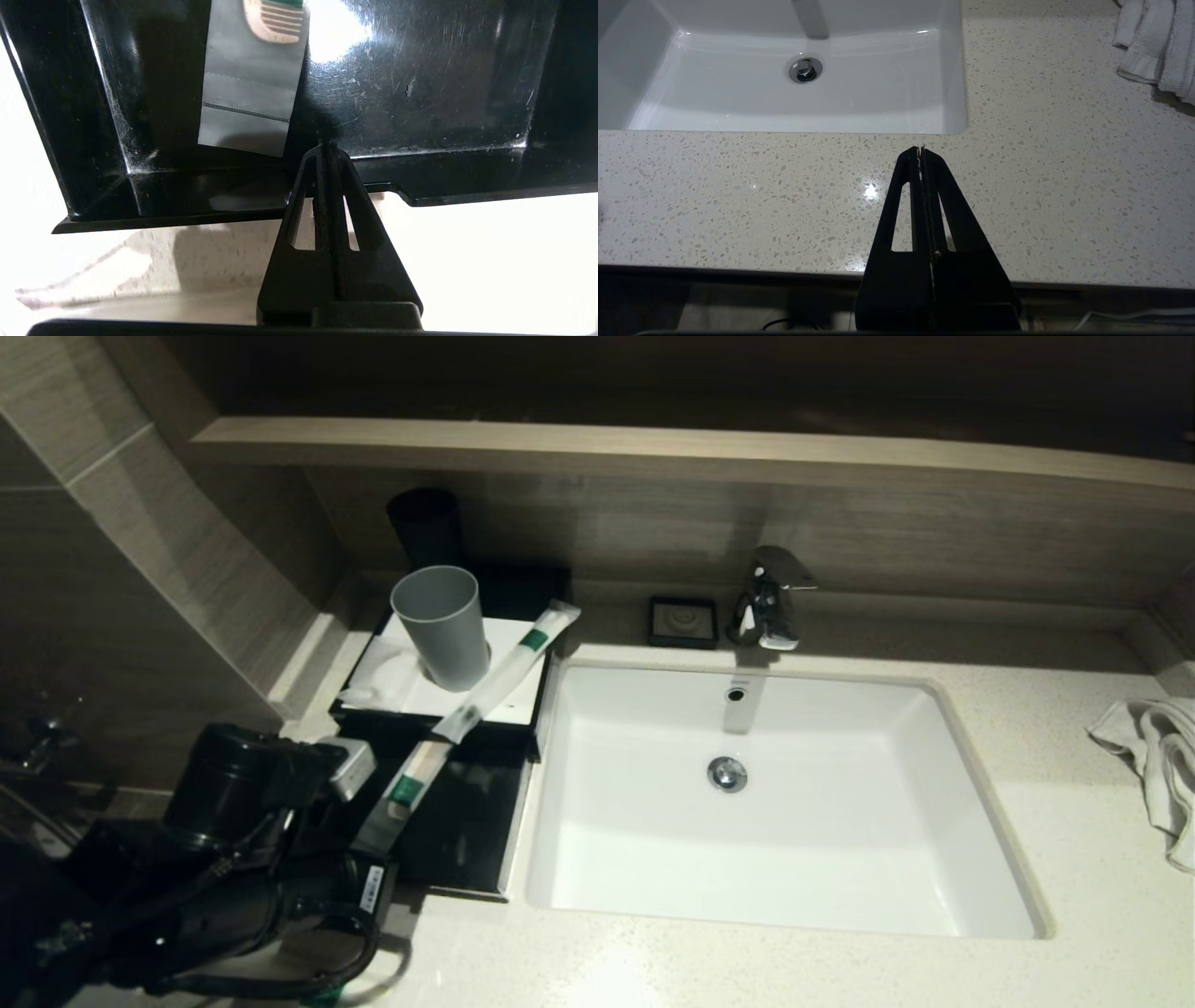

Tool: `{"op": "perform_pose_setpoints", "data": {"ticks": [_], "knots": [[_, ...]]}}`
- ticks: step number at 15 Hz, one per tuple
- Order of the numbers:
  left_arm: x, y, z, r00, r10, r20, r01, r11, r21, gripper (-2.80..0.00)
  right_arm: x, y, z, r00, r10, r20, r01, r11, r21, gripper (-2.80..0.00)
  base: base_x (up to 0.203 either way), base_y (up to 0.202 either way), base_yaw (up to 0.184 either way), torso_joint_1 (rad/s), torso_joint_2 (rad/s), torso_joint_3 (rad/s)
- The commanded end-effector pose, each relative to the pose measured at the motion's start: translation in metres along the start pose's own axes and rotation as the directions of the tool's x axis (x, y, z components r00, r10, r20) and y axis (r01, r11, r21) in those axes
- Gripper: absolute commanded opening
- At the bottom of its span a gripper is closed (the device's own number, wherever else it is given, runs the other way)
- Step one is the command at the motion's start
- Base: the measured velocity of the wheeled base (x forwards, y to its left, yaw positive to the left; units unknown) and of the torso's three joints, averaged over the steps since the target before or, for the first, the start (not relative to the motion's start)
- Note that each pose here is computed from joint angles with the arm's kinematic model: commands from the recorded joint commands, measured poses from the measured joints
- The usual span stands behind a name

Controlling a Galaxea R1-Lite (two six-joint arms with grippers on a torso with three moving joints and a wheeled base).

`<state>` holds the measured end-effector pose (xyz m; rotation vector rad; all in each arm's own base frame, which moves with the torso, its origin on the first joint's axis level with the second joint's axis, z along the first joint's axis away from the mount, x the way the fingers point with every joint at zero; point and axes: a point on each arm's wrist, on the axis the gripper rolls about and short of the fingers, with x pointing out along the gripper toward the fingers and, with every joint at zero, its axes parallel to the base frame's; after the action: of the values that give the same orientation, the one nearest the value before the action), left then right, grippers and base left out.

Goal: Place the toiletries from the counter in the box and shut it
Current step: Open the drawer

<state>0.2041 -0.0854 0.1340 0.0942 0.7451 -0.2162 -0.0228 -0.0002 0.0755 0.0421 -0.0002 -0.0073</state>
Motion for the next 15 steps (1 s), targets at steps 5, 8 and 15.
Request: {"op": "perform_pose_setpoints", "data": {"ticks": [5, 8, 15], "knots": [[-0.004, -0.001, 0.005, 0.999, -0.007, 0.034, 0.007, 1.0, -0.003, -2.8, 0.0, 0.0, 0.0, 1.0, 0.0, 0.0, 0.0, 1.0, 0.0, -2.8, 0.0, 0.0, 0.0, 0.0, 0.0, 0.0], [-0.005, -0.002, 0.012, 0.999, -0.009, 0.054, 0.01, 1.0, -0.007, -2.8, 0.0, 0.0, 0.0, 1.0, 0.0, 0.0, 0.0, 1.0, 0.001, -2.8, 0.0, 0.0, 0.0, 0.0, 0.0, 0.0], [-0.01, -0.003, 0.03, 0.992, -0.016, 0.122, 0.022, 0.999, -0.045, -2.8, 0.0, 0.0, 0.0, 1.0, 0.0, 0.0, 0.0, 1.0, 0.0, -2.8, 0.0, 0.0, 0.0, 0.0, 0.0, 0.0]]}}
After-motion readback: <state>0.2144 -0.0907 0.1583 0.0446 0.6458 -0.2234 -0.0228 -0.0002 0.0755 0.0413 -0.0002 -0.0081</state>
